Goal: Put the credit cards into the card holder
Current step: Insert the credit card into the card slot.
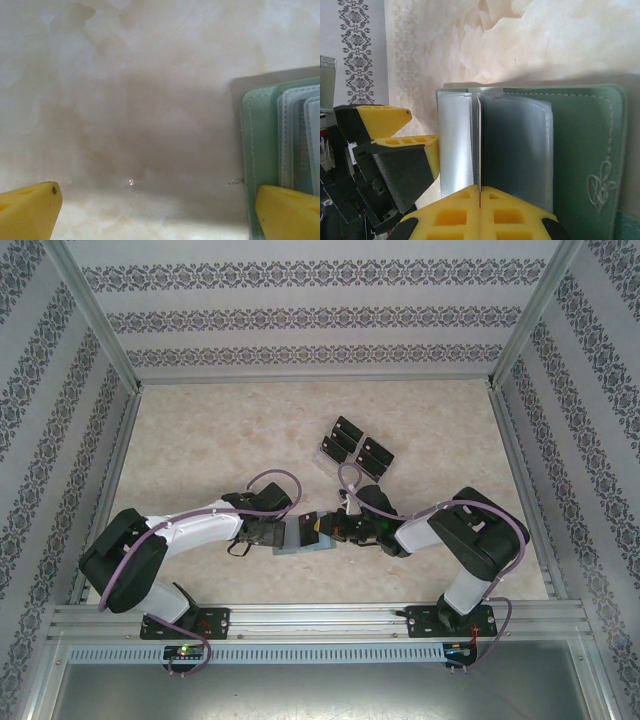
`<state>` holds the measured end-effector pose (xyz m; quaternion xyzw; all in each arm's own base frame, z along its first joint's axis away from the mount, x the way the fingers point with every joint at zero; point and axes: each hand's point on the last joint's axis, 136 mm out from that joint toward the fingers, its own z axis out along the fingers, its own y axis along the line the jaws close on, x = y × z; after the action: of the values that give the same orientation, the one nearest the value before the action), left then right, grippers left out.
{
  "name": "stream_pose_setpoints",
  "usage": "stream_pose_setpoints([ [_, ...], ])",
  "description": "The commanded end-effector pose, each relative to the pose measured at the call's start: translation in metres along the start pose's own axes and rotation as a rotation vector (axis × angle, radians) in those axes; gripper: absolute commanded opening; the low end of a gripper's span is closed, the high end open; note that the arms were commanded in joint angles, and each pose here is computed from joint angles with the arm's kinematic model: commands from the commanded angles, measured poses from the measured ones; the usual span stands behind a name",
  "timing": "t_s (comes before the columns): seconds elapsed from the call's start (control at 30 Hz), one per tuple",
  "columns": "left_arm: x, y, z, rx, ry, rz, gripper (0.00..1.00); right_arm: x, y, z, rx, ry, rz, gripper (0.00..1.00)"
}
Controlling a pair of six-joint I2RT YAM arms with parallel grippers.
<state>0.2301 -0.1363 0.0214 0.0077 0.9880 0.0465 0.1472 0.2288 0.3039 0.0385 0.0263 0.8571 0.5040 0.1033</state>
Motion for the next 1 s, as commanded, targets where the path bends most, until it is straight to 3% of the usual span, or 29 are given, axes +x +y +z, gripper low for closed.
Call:
stream_pose_setpoints([
  [0.0, 0.007, 0.016, 0.001, -0.088, 0.009, 0.002, 1.0, 0.013, 0.003, 0.002, -0.032, 0.044, -0.005, 0.0],
  [0.17, 0.007, 0.027, -0.003, -0.147, 0.007, 0.006, 1.0, 0.012, 0.006, 0.001, -0.049, 0.042, -0.007, 0.0],
  [0.97, 0.01, 0.03, 0.0, -0.155, 0.012, 0.001, 1.0, 0.008, 0.015, 0.011, -0.084, 0.043, -0.002, 0.0],
])
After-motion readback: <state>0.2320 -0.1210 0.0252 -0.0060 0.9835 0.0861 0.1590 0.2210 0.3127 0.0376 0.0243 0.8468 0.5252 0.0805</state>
